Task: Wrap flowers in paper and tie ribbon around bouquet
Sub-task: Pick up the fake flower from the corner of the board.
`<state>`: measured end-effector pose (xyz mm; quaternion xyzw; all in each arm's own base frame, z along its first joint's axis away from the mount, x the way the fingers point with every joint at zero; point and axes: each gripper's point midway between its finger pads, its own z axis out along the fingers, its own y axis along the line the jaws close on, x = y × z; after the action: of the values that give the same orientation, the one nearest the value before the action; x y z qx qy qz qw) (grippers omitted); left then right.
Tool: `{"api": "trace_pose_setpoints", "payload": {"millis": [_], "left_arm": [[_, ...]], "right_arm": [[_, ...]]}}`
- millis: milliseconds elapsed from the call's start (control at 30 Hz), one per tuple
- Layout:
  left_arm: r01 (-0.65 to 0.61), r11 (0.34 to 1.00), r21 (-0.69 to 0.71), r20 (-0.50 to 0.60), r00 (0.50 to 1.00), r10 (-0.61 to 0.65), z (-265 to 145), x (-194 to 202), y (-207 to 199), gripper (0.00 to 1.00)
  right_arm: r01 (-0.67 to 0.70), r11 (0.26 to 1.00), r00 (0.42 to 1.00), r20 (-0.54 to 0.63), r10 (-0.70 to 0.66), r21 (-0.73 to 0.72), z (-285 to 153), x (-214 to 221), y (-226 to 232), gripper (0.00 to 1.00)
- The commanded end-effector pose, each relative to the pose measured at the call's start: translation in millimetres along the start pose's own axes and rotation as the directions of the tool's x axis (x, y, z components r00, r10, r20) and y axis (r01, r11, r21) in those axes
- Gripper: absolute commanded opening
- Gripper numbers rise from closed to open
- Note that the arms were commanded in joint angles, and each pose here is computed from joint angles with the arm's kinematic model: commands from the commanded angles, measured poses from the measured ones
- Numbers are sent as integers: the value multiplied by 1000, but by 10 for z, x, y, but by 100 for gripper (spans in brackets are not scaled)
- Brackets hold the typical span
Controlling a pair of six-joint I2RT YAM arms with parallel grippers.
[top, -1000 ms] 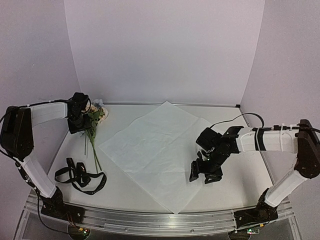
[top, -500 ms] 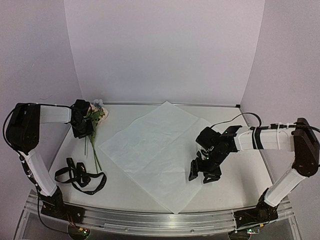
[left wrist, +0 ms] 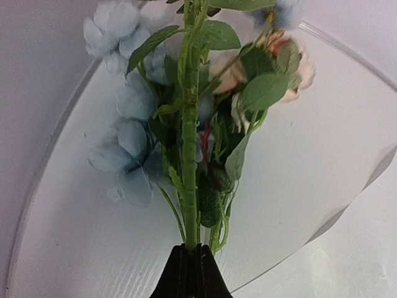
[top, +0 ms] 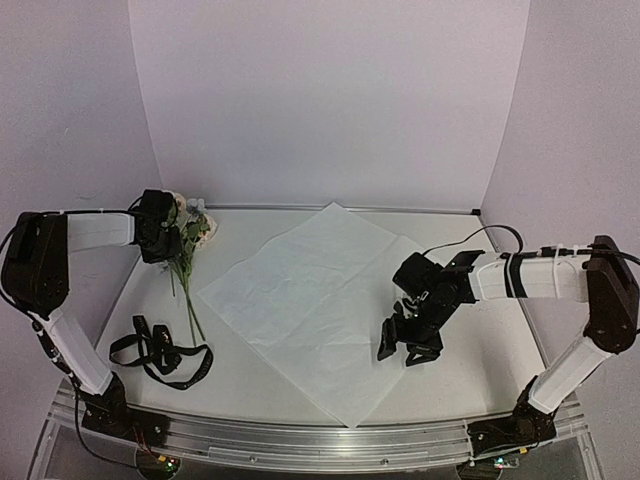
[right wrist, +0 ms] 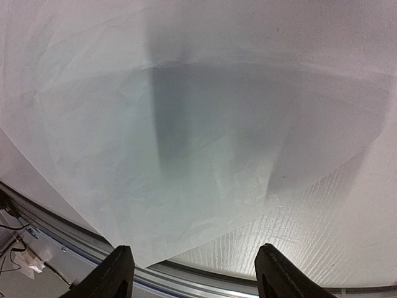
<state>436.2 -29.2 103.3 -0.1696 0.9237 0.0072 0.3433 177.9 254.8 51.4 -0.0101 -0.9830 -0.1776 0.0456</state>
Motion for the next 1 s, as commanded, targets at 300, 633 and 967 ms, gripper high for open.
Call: {"api": "trace_pose_setpoints", "payload": {"millis": [300, 633, 967], "left_arm": [[89, 995, 45, 197, 976, -96, -724, -394, 15, 0], [137, 990, -29, 52, 989, -135, -622, 518, -121, 0], [73, 994, -82, -69, 995, -79, -71, 964, -140, 0]], "right_arm": [[-6, 1000, 1000, 13, 6, -23, -22, -92, 101, 68], [-16, 999, 1000, 0, 16, -29, 9, -95, 129, 69], [-27, 999, 1000, -1, 27, -36, 22, -95, 131, 69]]}}
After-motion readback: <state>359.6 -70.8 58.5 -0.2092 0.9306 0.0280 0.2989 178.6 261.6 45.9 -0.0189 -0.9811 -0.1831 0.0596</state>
